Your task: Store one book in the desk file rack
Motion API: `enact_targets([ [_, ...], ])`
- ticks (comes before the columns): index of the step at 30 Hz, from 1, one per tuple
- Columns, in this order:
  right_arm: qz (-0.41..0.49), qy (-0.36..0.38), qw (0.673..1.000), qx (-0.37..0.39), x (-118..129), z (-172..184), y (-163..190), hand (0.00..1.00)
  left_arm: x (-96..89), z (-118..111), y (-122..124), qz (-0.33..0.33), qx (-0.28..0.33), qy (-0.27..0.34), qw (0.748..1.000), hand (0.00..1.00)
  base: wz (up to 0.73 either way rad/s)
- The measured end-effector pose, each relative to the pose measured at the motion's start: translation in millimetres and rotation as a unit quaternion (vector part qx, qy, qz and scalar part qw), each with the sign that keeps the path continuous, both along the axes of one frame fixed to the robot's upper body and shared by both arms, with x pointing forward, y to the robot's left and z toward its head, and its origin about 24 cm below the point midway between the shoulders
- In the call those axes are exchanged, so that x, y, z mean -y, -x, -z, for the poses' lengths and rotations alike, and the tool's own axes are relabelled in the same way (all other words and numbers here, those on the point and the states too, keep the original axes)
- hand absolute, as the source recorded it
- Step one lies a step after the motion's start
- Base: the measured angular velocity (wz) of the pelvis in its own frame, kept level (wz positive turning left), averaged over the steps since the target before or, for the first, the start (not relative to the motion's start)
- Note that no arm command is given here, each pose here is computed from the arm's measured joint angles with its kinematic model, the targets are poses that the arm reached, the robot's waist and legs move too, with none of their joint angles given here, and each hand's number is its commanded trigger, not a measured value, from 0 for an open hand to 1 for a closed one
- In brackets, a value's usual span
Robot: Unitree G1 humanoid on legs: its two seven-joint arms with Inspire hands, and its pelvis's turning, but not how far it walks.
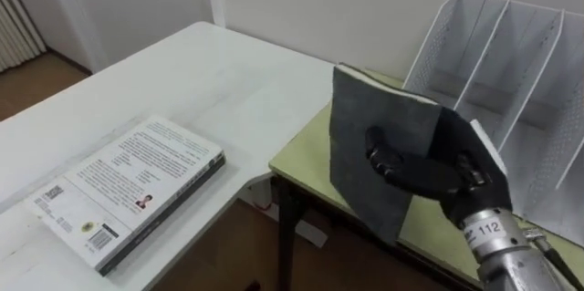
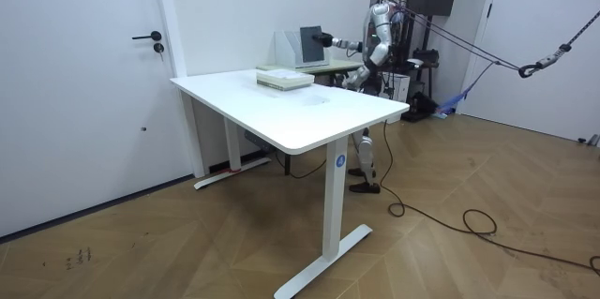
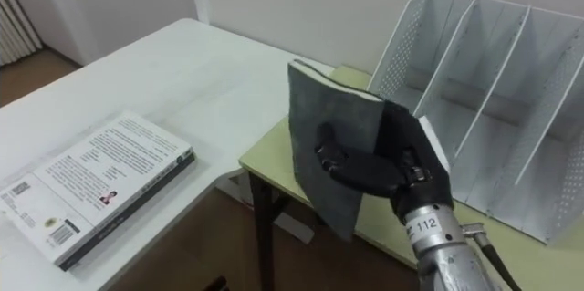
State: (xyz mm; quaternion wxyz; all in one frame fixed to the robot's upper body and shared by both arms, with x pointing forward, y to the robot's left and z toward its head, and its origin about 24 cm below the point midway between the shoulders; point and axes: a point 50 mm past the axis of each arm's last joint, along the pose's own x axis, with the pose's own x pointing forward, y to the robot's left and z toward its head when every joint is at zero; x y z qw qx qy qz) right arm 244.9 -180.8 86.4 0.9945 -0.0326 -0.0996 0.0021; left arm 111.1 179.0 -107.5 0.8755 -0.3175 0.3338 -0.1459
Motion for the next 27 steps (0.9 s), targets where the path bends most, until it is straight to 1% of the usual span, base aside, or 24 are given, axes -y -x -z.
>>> enact_targets([
  [2, 0.048, 0.015, 0.998, 0.024, 6, -5, 0, 1.0, -2.8, 7, 10, 0.01, -0.018, -0.033, 0.999, 0.0, -0.12],
  [5, 0.089, 0.026, 0.995, 0.042, 8, -8, 1, 1.0, -9.5, 17, 26, 0.013, -0.057, -0.078, 0.995, 0.0, -0.06],
  [8, 0.144, 0.058, 0.986, 0.066, 17, -14, 1, 1.0, -19.4, 32, 43, 0.004, -0.111, -0.137, 0.984, 0.0, -0.03],
  [9, 0.15, 0.056, 0.985, 0.068, 18, -15, 1, 1.0, -21.4, 34, 47, 0.001, -0.122, -0.145, 0.982, 0.0, -0.03],
  [11, 0.168, 0.051, 0.981, 0.079, 21, -20, -1, 1.0, -30.6, 41, 62, -0.013, -0.164, -0.173, 0.971, 0.0, 0.0],
  [14, 0.192, 0.044, 0.976, 0.095, 25, -26, -1, 1.0, -37.9, 47, 75, -0.039, -0.201, -0.19, 0.96, 0.0, 0.0],
  [18, 0.231, 0.027, 0.964, 0.129, 32, -41, 2, 1.0, -40.7, 51, 83, -0.073, -0.226, -0.198, 0.951, 0.0, 0.02],
  [22, 0.299, 0.005, 0.94, 0.163, 49, -55, 2, 1.0, -44.6, 54, 88, -0.087, -0.25, -0.212, 0.941, 0.0, -0.04],
  [27, 0.358, -0.013, 0.915, 0.184, 63, -63, 6, 1.0, -46.5, 56, 91, -0.092, -0.264, -0.222, 0.934, 0.0, -0.07],
])
